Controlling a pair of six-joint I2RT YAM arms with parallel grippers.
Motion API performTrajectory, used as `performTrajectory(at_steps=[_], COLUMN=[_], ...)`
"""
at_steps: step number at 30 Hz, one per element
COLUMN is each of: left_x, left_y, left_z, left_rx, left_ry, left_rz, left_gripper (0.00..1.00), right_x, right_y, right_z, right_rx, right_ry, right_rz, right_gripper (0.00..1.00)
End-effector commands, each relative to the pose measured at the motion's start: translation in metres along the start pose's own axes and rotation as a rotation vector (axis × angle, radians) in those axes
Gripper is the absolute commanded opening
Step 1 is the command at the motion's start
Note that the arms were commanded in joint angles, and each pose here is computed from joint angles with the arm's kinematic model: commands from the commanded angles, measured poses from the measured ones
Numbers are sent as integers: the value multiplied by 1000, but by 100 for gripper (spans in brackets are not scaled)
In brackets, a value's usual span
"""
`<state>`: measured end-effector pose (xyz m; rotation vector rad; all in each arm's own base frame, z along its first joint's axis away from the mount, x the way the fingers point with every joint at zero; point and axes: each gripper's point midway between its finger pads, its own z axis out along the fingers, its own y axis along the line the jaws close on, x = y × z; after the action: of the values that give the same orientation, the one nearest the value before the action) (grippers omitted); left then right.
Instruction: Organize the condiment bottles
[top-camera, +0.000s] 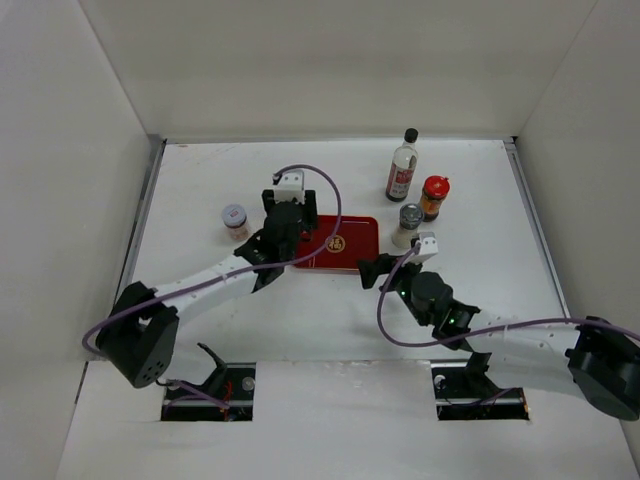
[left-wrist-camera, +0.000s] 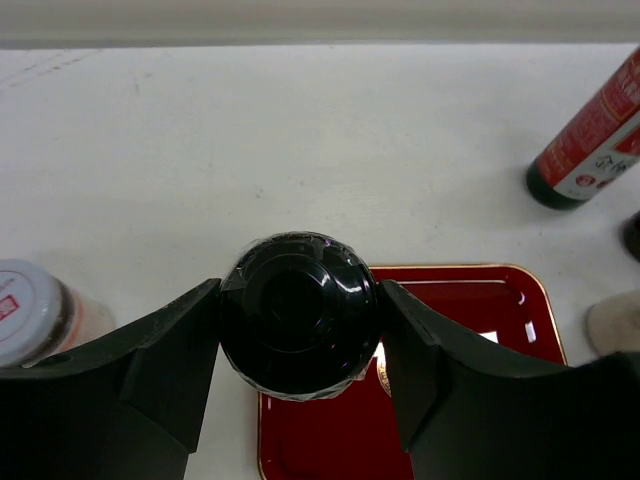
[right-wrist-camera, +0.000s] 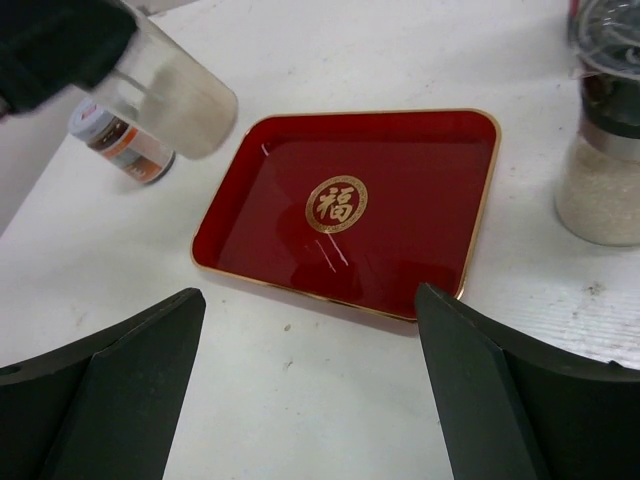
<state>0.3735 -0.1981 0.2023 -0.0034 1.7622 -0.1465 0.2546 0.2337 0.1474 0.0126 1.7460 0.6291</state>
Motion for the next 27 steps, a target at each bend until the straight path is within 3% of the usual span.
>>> performTrajectory(at_steps=[1,13,17,19,24,27], left_x=[-34,8,19,23,16,0], left_y=[-28,-44,-43,-40,-30,-18], left_z=[13,46,49,49,41,28], left_rx=[45,47,33,26,-14,-39], left_ry=[-96,-48,-30,-27,-48,-84], left_rz=[-53,-16,-1,3,-7,-32], left_gripper=[33,35,41,48,81,89], right_x=[-22,-28,-26,-27,-27,-24], right_y=[-1,-16,-15,-15,-16,-17], right_z=[-2,-2,-1,-1,-2,0], right_rx=[1,39,33,36,34,40], right_ry=[-82,-103,-94,-99,-98,-91], right_rz=[76,98,104,98,103,102], right_gripper=[92,92,93,93,95,96])
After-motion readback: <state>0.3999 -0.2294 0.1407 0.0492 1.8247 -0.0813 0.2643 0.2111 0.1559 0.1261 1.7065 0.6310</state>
